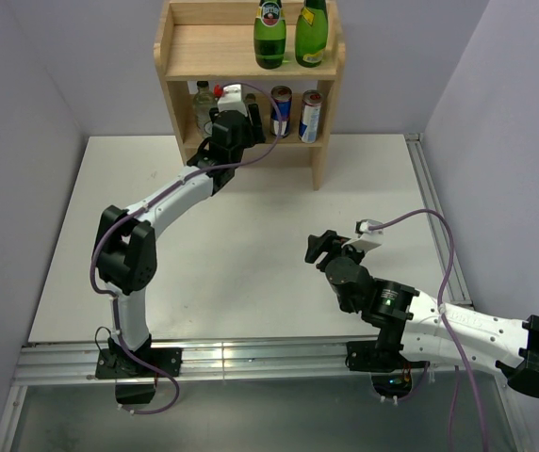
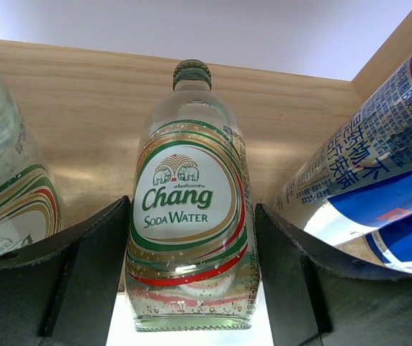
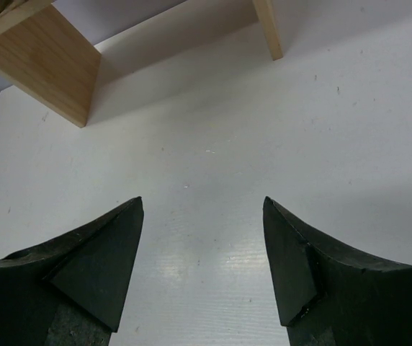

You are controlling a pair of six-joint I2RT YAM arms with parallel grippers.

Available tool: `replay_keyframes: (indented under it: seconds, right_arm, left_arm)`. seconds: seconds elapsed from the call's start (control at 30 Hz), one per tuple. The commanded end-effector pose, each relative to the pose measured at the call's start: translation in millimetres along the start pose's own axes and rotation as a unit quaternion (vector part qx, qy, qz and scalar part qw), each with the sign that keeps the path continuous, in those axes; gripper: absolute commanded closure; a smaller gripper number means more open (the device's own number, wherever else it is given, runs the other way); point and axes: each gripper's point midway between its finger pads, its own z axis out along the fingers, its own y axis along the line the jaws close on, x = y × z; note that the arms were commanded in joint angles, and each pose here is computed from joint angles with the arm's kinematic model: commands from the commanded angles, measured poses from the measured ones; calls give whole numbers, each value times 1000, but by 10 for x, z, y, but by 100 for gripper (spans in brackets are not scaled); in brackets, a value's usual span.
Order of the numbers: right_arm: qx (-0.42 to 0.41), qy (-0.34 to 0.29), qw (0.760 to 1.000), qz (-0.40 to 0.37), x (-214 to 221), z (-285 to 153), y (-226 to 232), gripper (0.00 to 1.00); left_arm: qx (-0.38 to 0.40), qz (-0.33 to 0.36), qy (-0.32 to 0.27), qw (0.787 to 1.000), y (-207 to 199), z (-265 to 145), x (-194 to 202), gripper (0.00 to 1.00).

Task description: Place and organize the beverage onto the shelf

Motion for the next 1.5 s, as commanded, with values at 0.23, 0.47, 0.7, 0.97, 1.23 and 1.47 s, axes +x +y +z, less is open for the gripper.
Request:
replay_keyframes:
  seconds: [0.23,0.47,0.7,0.97,1.23,1.47]
  right_arm:
    - [6,-17,1000,22,-88,-16,-26,26]
    - [6,-18,1000,25,-93,-24,-40,26]
    - [6,-18,999,31,-100,-38,-61,26]
    - [7,-17,999,33,-92,-47,-86,26]
    - [6,-17,999,36,-96,-63,-100,29]
    - [6,-16,999,37,-89,-64,-109,29]
  left_arm:
    - [-41,90,284,954,444,-397,2162,30]
    - [-38,97,296,949,392,-449,2314,30]
    - [-34,97,305,947,340,-492,2426,30]
    - [-29,87,317,944,269,-578,2588,32]
    - [-30,73,329,941,245,-627,2724,59]
    - [-44,80,329,940,291,-652,2727,100]
